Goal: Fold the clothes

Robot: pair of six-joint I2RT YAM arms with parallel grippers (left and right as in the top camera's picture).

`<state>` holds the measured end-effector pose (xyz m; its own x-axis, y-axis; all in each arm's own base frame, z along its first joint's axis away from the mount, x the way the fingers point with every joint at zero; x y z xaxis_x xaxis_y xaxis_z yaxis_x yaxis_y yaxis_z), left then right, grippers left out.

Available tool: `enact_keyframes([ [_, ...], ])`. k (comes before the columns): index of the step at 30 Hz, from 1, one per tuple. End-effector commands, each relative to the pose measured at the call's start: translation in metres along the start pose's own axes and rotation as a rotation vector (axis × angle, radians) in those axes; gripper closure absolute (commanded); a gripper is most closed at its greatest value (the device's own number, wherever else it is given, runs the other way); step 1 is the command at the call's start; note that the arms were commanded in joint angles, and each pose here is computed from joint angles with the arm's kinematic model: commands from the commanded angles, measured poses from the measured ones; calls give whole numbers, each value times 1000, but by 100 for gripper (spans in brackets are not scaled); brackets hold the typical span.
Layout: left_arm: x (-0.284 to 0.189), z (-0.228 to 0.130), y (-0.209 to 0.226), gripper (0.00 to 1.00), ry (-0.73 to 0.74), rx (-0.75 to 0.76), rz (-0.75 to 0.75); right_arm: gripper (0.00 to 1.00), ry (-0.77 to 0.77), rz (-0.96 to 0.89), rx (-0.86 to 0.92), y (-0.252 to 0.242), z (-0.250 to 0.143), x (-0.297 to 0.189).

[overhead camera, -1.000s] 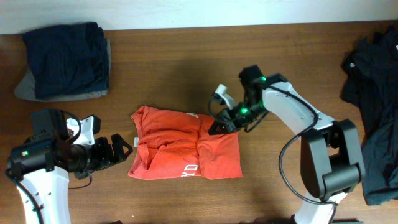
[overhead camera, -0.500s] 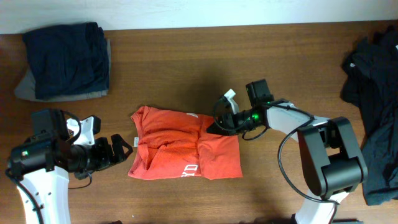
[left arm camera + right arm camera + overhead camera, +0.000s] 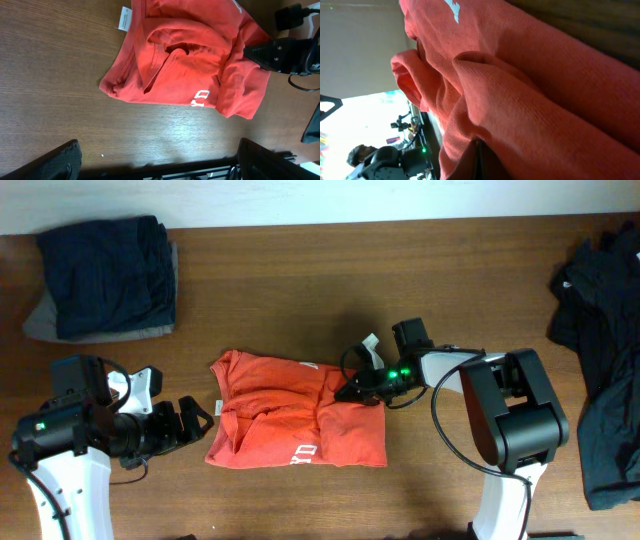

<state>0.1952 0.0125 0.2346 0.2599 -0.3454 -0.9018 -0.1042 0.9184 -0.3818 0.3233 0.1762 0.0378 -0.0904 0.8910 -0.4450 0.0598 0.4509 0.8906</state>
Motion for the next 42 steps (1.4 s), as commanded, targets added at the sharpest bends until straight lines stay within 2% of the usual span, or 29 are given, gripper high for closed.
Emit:
enact_keyframes([
  [1, 2, -1, 0, 1, 10, 11, -5, 96, -16, 31, -27, 16, 6, -7],
  [8, 2, -1, 0, 1, 10, 11, -5, 96, -92, 94, -99, 79, 9, -46],
  [15, 2, -1, 0, 1, 10, 11, -5, 96, -54, 79, -110, 112, -27, -64],
  [24, 2, -1, 0, 1, 10, 12, -6, 96, 84, -21, -61, 75, -66, -27],
  [32, 2, -1, 0, 1, 11, 11, -6, 96, 58, -38, 4, 25, -85, -8],
  [42, 2, -1, 0, 1, 10, 11, -6, 91, 61, -78, 120, -20, -98, 7],
])
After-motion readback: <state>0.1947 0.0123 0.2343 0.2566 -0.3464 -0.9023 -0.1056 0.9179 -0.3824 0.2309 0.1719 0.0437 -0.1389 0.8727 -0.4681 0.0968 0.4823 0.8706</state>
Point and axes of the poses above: each gripper's point midway between its finger pads, its own x axis out along the fingers, its own y axis along the line the jaws close on, z = x × y, the point moved 6 cm from there along -x, back along the fingers, and after that the axes turned 7 degrees about x, right-handed, at the moved point
